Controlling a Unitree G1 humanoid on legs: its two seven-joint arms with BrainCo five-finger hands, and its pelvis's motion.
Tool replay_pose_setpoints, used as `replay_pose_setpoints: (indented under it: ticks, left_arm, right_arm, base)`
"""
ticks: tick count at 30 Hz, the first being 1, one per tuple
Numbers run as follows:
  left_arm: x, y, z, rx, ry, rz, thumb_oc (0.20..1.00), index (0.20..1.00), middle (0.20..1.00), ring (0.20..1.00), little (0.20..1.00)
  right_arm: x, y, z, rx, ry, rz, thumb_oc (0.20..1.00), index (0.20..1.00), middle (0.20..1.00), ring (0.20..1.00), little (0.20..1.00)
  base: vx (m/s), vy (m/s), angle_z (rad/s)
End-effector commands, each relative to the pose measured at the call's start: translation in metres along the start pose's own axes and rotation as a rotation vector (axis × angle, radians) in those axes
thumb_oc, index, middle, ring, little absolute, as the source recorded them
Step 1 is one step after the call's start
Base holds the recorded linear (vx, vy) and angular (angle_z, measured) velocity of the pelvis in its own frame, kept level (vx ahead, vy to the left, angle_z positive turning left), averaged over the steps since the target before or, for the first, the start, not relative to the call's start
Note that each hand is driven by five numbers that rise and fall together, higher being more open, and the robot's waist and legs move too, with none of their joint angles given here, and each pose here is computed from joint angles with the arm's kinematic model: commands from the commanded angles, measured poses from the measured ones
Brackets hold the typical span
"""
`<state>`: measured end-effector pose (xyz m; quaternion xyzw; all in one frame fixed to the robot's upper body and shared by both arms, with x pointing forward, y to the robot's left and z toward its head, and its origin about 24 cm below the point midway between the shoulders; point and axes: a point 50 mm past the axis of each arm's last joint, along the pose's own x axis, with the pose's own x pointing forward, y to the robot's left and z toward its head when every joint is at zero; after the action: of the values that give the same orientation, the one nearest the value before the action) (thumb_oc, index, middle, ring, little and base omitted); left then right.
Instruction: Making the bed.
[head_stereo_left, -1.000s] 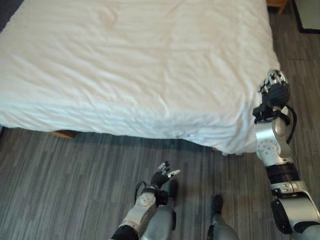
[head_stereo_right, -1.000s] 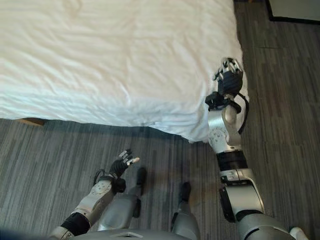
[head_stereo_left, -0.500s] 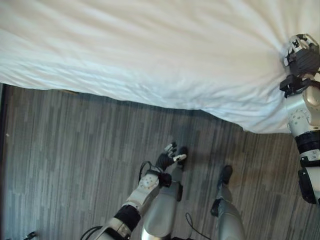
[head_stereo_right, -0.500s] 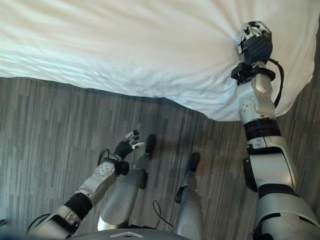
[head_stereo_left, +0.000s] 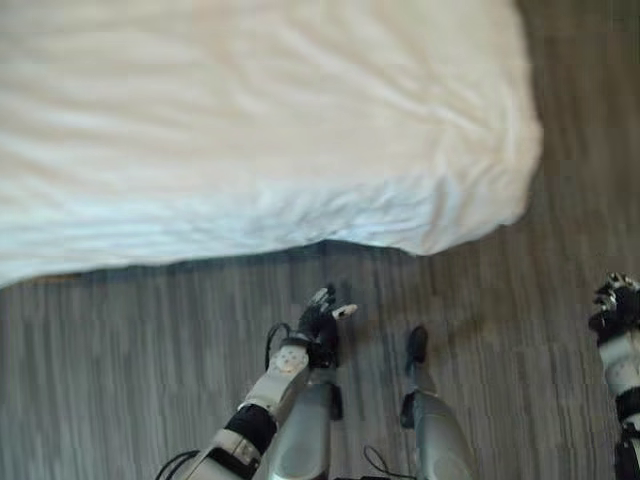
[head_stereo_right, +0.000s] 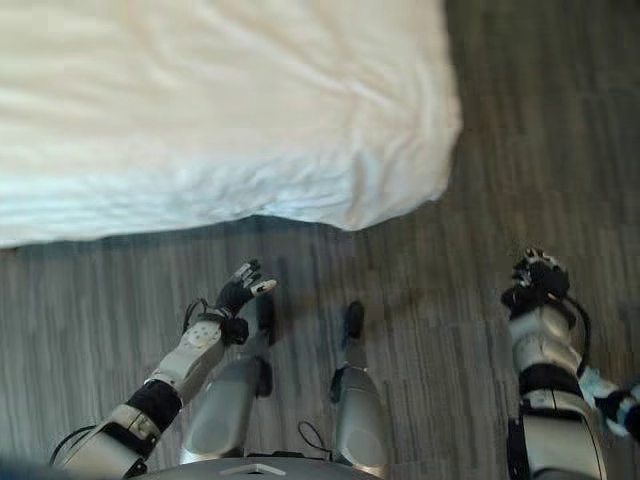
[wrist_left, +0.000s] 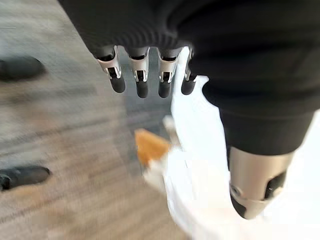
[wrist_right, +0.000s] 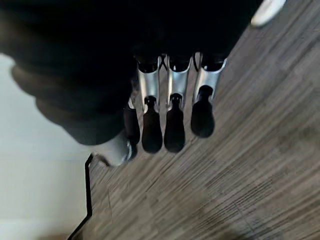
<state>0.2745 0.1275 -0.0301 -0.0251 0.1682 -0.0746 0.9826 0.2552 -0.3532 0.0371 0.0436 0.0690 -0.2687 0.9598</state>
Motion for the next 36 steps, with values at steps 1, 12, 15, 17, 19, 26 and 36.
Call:
replay_pose_setpoints:
  ticks: [1, 12, 15, 17, 19, 26, 36]
  left_arm:
    - [0.009, -0.028, 0.02, -0.167, -0.077, -0.034, 1.0, 1.0, 1.0, 1.0, 1.0]
    - [-0.009, -0.034, 0.047, -0.22, -0.229, -0.031, 1.0, 1.0, 1.0, 1.0, 1.0]
    - [-0.013, -0.029, 0.048, -0.24, -0.25, -0.008, 1.0, 1.0, 1.0, 1.0, 1.0]
    - [-0.013, -0.029, 0.046, -0.24, -0.244, -0.008, 1.0, 1.0, 1.0, 1.0, 1.0]
    - [-0.014, -0.026, 0.044, -0.251, -0.238, 0.015, 1.0, 1.0, 1.0, 1.0, 1.0]
    - [-0.01, -0.03, 0.046, -0.196, -0.225, -0.03, 1.0, 1.0, 1.0, 1.0, 1.0]
    - [-0.005, -0.037, 0.054, -0.153, -0.249, -0.048, 1.0, 1.0, 1.0, 1.0, 1.0]
  right_arm:
    - [-0.001, 0.034, 0.04, -0.18, -0.213, 0.125, 1.0, 1.0, 1.0, 1.0, 1.0]
    - [-0.057, 0.055, -0.032, -0.203, -0.063, 0.215, 1.0, 1.0, 1.0, 1.0, 1.0]
    - [-0.056, 0.058, -0.032, -0.267, -0.067, 0.243, 1.0, 1.0, 1.0, 1.0, 1.0]
    - [-0.056, 0.058, -0.033, -0.274, -0.062, 0.244, 1.0, 1.0, 1.0, 1.0, 1.0]
    - [-0.052, 0.064, -0.032, -0.29, -0.064, 0.25, 1.0, 1.0, 1.0, 1.0, 1.0]
    - [-0.049, 0.077, -0.023, -0.321, -0.118, 0.283, 1.0, 1.0, 1.0, 1.0, 1.0]
    - [-0.06, 0.062, -0.043, -0.314, -0.036, 0.236, 1.0, 1.0, 1.0, 1.0, 1.0]
  base:
    - [-0.07, -0.189, -1.06]
    - [0.01, -0.135, -0.64]
    - [0.08, -0.087, -0.75]
    - [0.13, -0.075, -1.07]
    - [0.19, 0.006, -1.34]
    - [0.08, -0.008, -1.31]
    - [0.0, -0.101, -0.09]
